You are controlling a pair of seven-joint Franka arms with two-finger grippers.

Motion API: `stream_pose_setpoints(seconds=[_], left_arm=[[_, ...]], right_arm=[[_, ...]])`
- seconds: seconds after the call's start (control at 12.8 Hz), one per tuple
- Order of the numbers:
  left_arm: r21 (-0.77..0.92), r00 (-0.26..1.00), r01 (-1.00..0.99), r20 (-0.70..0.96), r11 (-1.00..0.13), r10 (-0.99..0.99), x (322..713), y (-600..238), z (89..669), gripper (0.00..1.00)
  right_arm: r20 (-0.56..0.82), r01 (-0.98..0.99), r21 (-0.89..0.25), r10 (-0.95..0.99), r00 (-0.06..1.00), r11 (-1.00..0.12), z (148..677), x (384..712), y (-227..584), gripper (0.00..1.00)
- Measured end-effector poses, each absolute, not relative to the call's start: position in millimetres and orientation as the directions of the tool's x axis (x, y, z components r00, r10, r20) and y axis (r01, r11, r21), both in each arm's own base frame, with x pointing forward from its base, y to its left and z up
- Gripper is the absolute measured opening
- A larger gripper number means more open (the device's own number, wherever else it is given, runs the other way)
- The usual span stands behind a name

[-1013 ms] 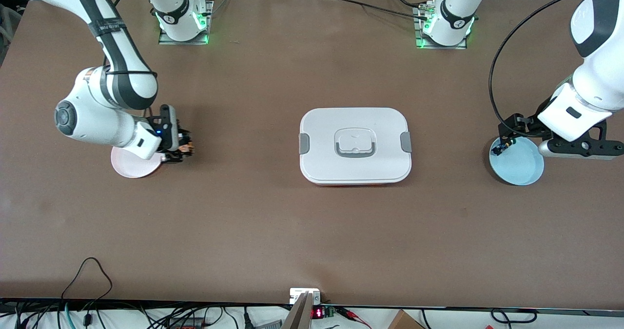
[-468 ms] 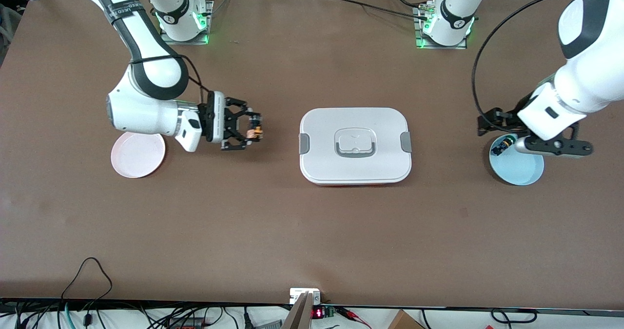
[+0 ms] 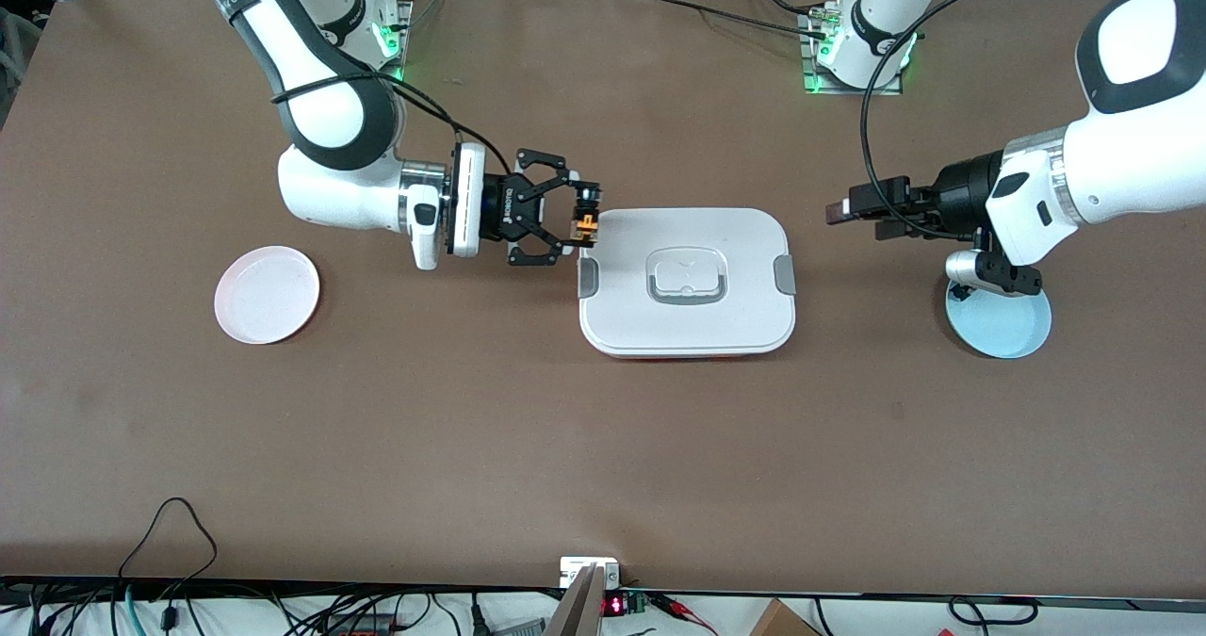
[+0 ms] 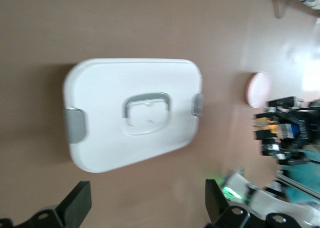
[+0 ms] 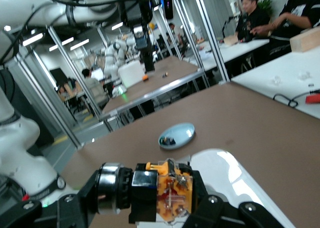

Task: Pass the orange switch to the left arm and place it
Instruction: 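Lift the switch with the right gripper over the white box, then bring the left gripper to the switch held by the right gripper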

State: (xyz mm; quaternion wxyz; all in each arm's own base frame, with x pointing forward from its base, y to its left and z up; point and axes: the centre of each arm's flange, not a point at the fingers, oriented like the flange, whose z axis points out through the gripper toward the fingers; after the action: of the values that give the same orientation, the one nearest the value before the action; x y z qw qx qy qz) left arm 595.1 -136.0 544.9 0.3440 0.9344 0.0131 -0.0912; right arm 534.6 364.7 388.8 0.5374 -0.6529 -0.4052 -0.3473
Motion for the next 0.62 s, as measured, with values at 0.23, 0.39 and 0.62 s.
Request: stream_pose_setpoints(seconds=[0.23,0.39,0.62], left_arm=[[0.781,0.978,0.110,-0.195,-0.614,-0.073,589.8,-167.4,563.3,1.00],[0.813,0.982,0.100,-0.174,-0.574,-0.074,584.9,-199.6,564.8,1.00],[0.871,0.977,0.191,-0.211,-0.453,0.006,567.4,-248.7,538.3,1.00]], right_arm=[[0.873,0.874,-0.479,0.055,0.484,-0.077,394.6,525.3,393.2,0.72],[0.886,0.886,-0.460,0.029,0.462,-0.067,395.8,521.4,403.5,0.72],[0.906,0.905,-0.421,0.010,0.422,-0.062,406.9,526.8,406.6,0.72]])
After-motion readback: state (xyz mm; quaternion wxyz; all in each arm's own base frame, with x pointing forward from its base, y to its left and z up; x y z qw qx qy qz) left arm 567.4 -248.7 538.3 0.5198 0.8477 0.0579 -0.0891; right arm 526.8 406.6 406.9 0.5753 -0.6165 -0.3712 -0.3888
